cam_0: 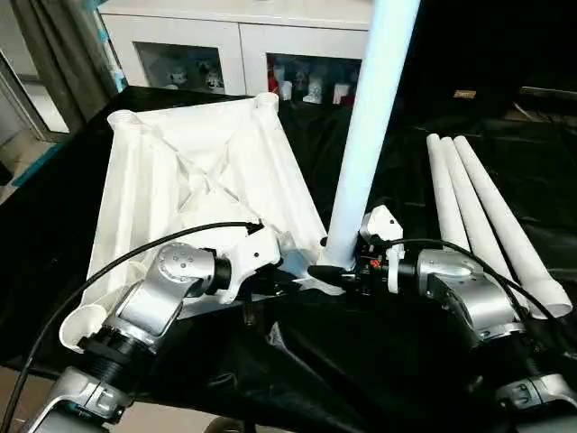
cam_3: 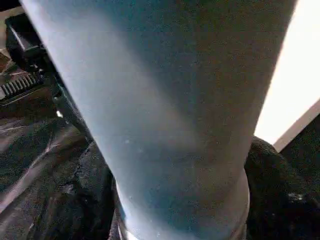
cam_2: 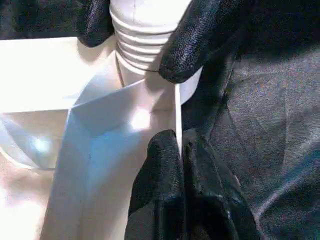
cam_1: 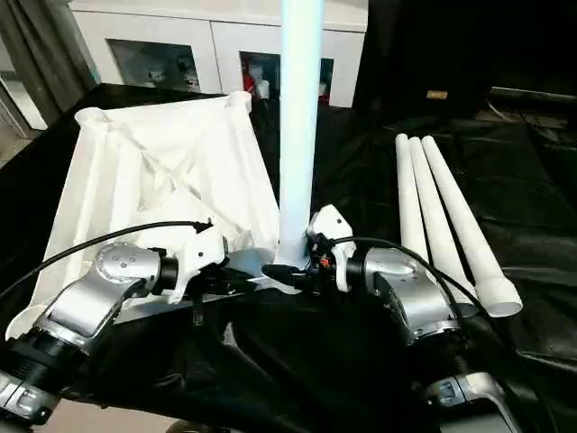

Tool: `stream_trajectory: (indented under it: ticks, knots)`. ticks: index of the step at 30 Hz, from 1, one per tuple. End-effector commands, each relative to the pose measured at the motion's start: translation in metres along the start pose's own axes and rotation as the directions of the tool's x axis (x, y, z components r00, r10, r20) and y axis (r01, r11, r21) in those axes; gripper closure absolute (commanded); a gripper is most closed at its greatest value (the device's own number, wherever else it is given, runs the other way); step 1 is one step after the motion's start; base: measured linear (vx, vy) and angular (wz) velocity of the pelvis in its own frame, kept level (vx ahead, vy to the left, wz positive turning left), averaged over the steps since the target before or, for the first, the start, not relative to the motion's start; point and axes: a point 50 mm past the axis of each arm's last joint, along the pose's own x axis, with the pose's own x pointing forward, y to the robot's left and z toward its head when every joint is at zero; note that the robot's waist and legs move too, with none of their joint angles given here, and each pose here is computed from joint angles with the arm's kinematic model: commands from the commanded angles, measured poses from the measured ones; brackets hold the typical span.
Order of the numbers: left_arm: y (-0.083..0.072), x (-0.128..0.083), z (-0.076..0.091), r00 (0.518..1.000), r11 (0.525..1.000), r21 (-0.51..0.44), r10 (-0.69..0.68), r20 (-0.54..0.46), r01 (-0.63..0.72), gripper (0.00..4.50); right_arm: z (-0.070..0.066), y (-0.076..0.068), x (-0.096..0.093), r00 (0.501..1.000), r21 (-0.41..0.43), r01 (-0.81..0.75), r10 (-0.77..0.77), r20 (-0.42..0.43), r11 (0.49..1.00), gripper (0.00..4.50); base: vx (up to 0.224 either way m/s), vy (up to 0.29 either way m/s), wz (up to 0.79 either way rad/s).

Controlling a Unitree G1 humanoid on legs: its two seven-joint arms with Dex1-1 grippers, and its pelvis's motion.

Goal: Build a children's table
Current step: Rotate leg to tighten

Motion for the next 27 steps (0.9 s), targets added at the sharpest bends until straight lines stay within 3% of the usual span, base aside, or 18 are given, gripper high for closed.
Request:
stream_trajectory:
  ticks: [1,4,7,9,13,14,18,19,20,27]
  knots:
    - [-0.005,0.002,0.010,0.998,0.999,0.035,-0.038,0.052,0.036,4.50,0.001,0.003,0.000,1.000,-0.002,-0.016,0.016,0.001,1.000,1.69,0.000,0.000,0.00]
    - [0.002,0.006,0.008,0.999,0.999,0.014,0.039,0.031,-0.039,4.50,-0.008,0.004,0.008,0.999,0.037,0.049,-0.049,-0.010,0.998,1.73,0.000,0.000,0.00]
    - [0.019,0.017,0.010,0.977,0.975,-0.061,0.214,0.013,-0.213,4.50,-0.023,-0.007,0.025,0.956,0.107,0.294,-0.290,-0.052,0.950,1.73,0.000,0.000,0.00]
    - [0.023,0.020,0.011,0.968,0.966,-0.072,0.250,0.016,-0.248,4.50,-0.025,-0.008,0.029,0.944,0.127,0.330,-0.325,-0.061,0.935,1.74,0.000,0.000,0.00]
    - [0.034,0.040,0.020,0.931,0.923,-0.133,0.365,0.000,-0.362,4.50,-0.027,-0.012,0.056,0.864,0.231,0.502,-0.497,-0.086,0.833,1.75,0.000,0.000,0.00]
    - [0.035,0.043,0.022,0.926,0.917,-0.141,0.376,0.000,-0.373,4.50,-0.026,-0.011,0.061,0.859,0.236,0.510,-0.505,-0.087,0.827,1.75,0.000,0.000,0.00]
    - [0.036,0.051,0.028,0.922,0.915,-0.130,0.386,0.000,-0.383,4.50,-0.019,-0.008,0.074,0.855,0.221,0.515,-0.515,-0.062,0.828,1.75,0.000,0.000,0.00]
    - [0.036,0.053,0.030,0.924,0.917,-0.124,0.383,0.006,-0.379,4.50,-0.016,-0.007,0.076,0.860,0.230,0.504,-0.509,-0.042,0.833,1.19,0.000,0.000,0.00]
    - [0.035,0.054,0.031,0.929,0.923,-0.117,0.371,0.014,-0.367,4.50,-0.013,-0.007,0.078,0.866,0.244,0.490,-0.500,-0.022,0.837,1.05,0.000,0.000,0.00]
    - [0.026,0.048,0.027,0.964,0.965,-0.056,0.261,0.049,-0.258,4.50,-0.006,-0.008,0.067,0.919,0.217,0.371,-0.390,0.054,0.903,0.64,0.000,0.000,0.00]
